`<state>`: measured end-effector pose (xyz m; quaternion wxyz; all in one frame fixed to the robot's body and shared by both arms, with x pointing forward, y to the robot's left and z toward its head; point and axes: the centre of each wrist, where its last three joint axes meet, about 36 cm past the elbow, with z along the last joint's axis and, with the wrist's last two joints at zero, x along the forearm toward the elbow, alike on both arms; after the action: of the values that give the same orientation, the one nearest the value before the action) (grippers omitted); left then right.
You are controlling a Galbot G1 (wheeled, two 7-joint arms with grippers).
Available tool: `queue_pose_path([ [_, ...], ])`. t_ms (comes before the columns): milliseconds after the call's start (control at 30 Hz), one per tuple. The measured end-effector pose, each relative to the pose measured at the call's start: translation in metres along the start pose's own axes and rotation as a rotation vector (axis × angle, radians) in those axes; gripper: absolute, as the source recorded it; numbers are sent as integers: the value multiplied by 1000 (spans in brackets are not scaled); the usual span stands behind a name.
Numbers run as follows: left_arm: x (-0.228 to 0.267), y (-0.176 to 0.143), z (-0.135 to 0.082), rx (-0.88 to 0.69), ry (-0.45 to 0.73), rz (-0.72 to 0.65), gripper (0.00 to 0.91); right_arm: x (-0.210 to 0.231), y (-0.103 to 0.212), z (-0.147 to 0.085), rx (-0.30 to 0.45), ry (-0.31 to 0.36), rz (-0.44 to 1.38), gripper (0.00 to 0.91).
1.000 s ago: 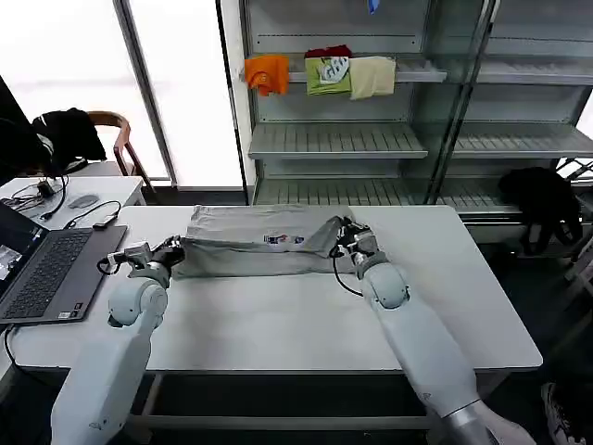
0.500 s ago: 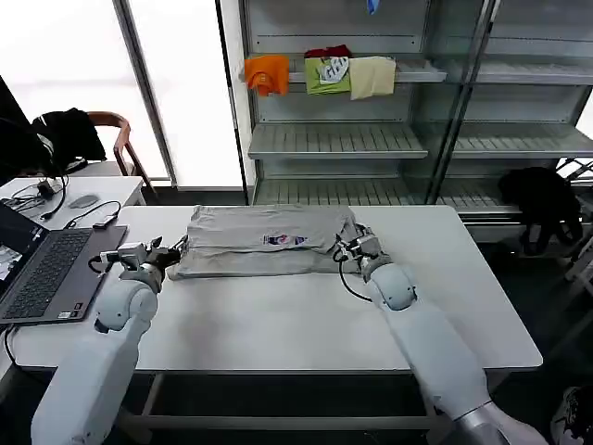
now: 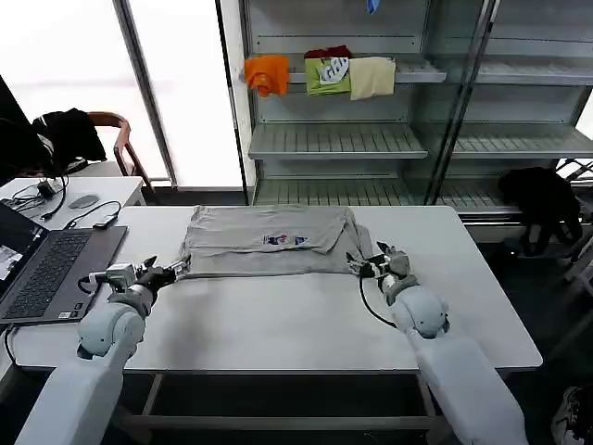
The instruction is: Fold and organize the clothes.
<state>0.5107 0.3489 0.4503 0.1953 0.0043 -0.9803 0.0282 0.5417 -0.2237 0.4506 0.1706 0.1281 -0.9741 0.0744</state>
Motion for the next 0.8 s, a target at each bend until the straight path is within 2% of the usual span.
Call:
queue_pose_path([
  [33,0,1,2,3,5,1,907,1,0,1,-6,2,-4,766],
  [300,-8,6,17,29,34,7,887,5,3,6,-34,9,-21,746],
  [333,-10,8,18,32,36,6,836,5,4,6,-38,10,-23,736],
  [433,-13,13,22,39,45,0,554,5,5,7,-46,11,-29,574],
  [567,-17,17,25,49,52,-7,363,3,7,9,-53,17,-36,413],
  [600,-17,18,26,51,55,-9,282,3,7,10,-55,18,-38,292],
  [667,-19,19,29,54,59,-9,232,1,7,11,-59,22,-41,202],
  [700,-19,20,30,55,60,-9,171,1,6,12,-62,25,-42,171],
  [733,-19,20,31,56,61,-9,111,0,6,13,-64,28,-43,81],
  [800,-19,20,32,60,63,-9,81,-1,5,16,-69,36,-43,10],
])
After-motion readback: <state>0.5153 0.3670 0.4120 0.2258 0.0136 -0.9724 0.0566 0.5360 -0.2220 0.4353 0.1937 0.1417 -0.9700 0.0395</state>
